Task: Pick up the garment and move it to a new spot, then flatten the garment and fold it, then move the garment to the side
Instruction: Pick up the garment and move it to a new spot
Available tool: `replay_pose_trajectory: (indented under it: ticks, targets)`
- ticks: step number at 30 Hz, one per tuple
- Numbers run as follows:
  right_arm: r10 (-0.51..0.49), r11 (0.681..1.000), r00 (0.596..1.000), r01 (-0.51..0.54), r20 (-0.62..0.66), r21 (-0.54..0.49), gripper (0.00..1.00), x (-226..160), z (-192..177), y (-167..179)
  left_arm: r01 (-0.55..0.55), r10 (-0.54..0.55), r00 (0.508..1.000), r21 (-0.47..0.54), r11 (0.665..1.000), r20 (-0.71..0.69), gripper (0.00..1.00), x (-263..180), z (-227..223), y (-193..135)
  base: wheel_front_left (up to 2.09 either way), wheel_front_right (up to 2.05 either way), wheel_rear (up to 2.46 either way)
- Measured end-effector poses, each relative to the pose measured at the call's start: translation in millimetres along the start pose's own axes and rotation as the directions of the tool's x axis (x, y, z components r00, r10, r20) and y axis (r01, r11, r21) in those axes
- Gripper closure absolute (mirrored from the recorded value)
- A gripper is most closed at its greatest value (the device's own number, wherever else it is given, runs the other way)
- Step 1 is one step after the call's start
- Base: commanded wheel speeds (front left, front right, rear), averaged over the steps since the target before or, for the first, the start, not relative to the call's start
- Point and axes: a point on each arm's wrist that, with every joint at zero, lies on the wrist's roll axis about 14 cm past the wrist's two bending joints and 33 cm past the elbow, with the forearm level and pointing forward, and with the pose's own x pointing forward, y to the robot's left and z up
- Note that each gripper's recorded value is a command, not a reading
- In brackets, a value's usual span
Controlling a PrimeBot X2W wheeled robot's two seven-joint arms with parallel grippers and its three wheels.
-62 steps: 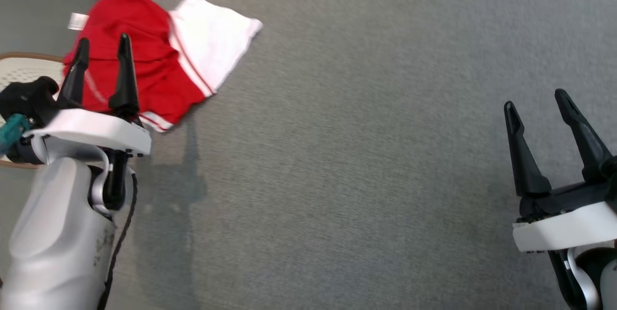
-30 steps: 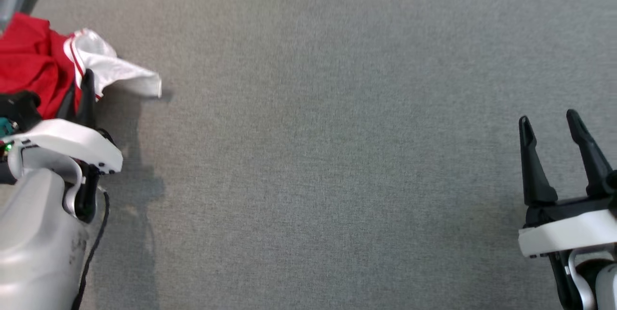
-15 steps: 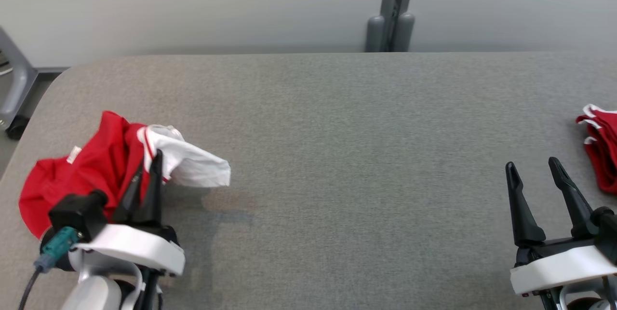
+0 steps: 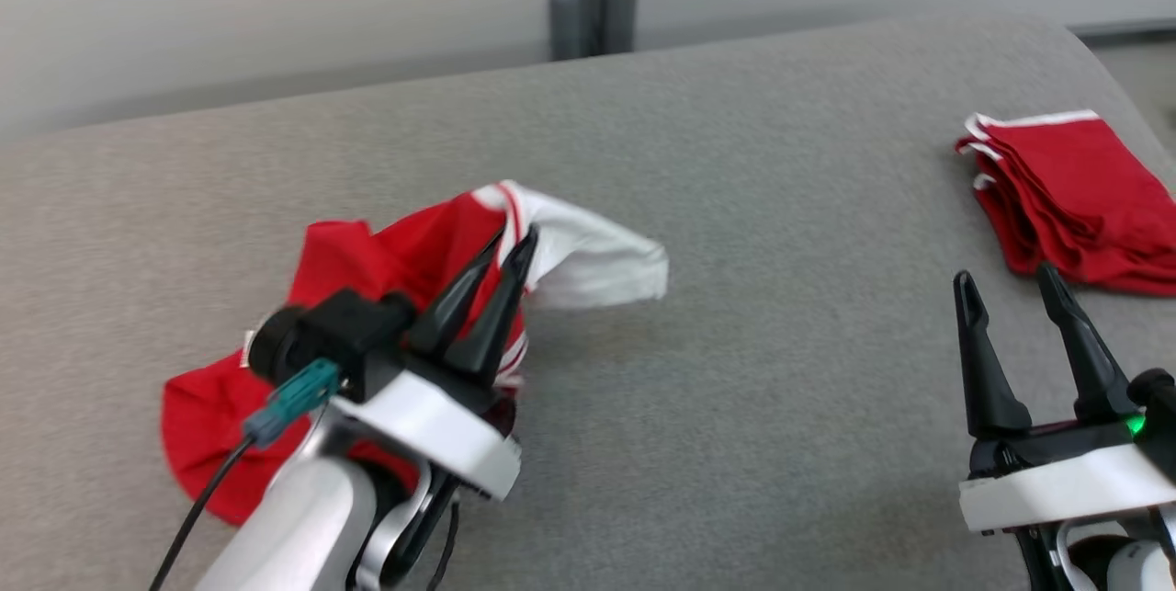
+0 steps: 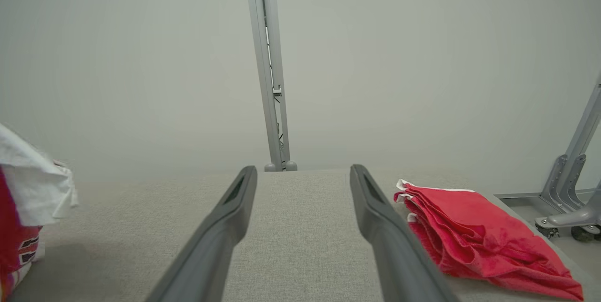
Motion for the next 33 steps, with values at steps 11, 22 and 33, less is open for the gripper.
replay_pose_trajectory:
  ticks: [11,22,33]
  targets:
    - [-0.199,0.980,0.979,0.200,-0.040,0.018,0.00,-18,-28,-61,0.321,-0.322,0.945,-0.028,0.947,-0.060,1.00,90,-38,-70,0.00,0.00,0.00]
    - [-0.261,0.965,0.960,0.262,-0.104,0.000,0.00,-20,-59,-80,0.302,-0.319,0.933,-0.117,0.946,-0.168,0.00,90,-110,-62,0.00,0.00,0.00]
    - [-0.086,0.996,0.992,0.088,-0.089,0.017,0.00,18,-54,-29,-0.129,0.129,0.992,-0.031,0.991,-0.007,0.00,44,-55,63,0.00,0.00,0.00]
